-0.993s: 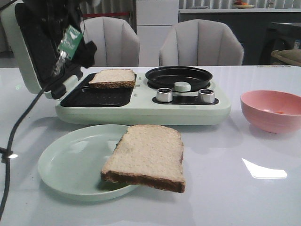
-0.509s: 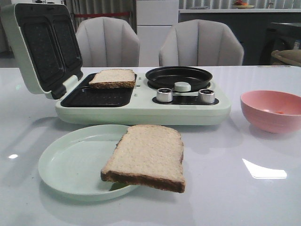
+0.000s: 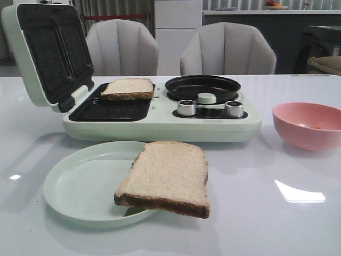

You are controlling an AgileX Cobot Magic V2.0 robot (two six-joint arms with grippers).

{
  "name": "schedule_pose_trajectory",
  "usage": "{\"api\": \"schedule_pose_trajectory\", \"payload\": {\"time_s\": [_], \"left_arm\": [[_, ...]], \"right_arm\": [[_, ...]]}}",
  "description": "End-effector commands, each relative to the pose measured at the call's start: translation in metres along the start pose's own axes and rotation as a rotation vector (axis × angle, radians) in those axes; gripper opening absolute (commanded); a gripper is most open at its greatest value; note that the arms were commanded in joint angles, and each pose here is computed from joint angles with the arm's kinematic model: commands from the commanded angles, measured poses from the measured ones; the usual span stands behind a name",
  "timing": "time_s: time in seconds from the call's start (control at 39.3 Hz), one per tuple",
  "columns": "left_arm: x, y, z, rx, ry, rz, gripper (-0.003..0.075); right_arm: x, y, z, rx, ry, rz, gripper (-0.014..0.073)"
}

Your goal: Make breakfast with bread and shrimp

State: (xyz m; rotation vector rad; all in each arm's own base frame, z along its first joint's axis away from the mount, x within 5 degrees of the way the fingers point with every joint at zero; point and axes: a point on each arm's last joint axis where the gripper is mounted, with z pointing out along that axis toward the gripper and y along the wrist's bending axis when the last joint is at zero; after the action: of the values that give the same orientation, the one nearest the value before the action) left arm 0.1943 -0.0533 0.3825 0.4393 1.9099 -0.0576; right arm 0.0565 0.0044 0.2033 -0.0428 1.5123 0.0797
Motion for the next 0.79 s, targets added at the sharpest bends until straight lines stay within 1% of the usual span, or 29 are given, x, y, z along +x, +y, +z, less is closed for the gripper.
{"api": "schedule_pose_trajectory", "payload": {"time_s": [0.0,0.1,0.2,0.25,0.41,0.56,0.66,0.76], "left_arm": [[-0.003,0.001,-0.026,-0.015,-0.115,-0.024,0.0531],[0.010,-0.003,-0.050,-0.006,-0.127,-0.041,0.0531],[0.022,-0.006,-0.075,-0.011,-0.167,-0.039,0.0531],[0.029,-0.007,-0.090,-0.016,-0.203,-0.043,0.0531],[0.051,-0.012,-0.121,-0.021,-0.297,-0.113,0.0531],[0.079,-0.017,-0.138,-0.024,-0.346,-0.113,0.0531],[0.098,-0.021,-0.142,-0.022,-0.366,-0.118,0.0531],[0.115,-0.026,-0.142,0.009,-0.386,-0.137,0.0531]], "right_arm": [[-0.014,0.000,-0.003,0.003,-0.117,-0.010,0.0132],[-0.014,0.000,-0.003,0.003,-0.117,-0.010,0.0132],[-0.014,0.000,-0.003,0.003,-0.117,-0.010,0.0132],[-0.014,0.000,-0.003,0.003,-0.117,-0.010,0.0132],[-0.014,0.000,-0.003,0.003,-0.117,-0.010,0.0132],[-0.014,0.000,-0.003,0.003,-0.117,-0.010,0.0132],[-0.014,0.000,-0.003,0.003,-0.117,-0.010,0.0132],[-0.014,0.000,-0.003,0.003,-0.117,-0.010,0.0132]]}}
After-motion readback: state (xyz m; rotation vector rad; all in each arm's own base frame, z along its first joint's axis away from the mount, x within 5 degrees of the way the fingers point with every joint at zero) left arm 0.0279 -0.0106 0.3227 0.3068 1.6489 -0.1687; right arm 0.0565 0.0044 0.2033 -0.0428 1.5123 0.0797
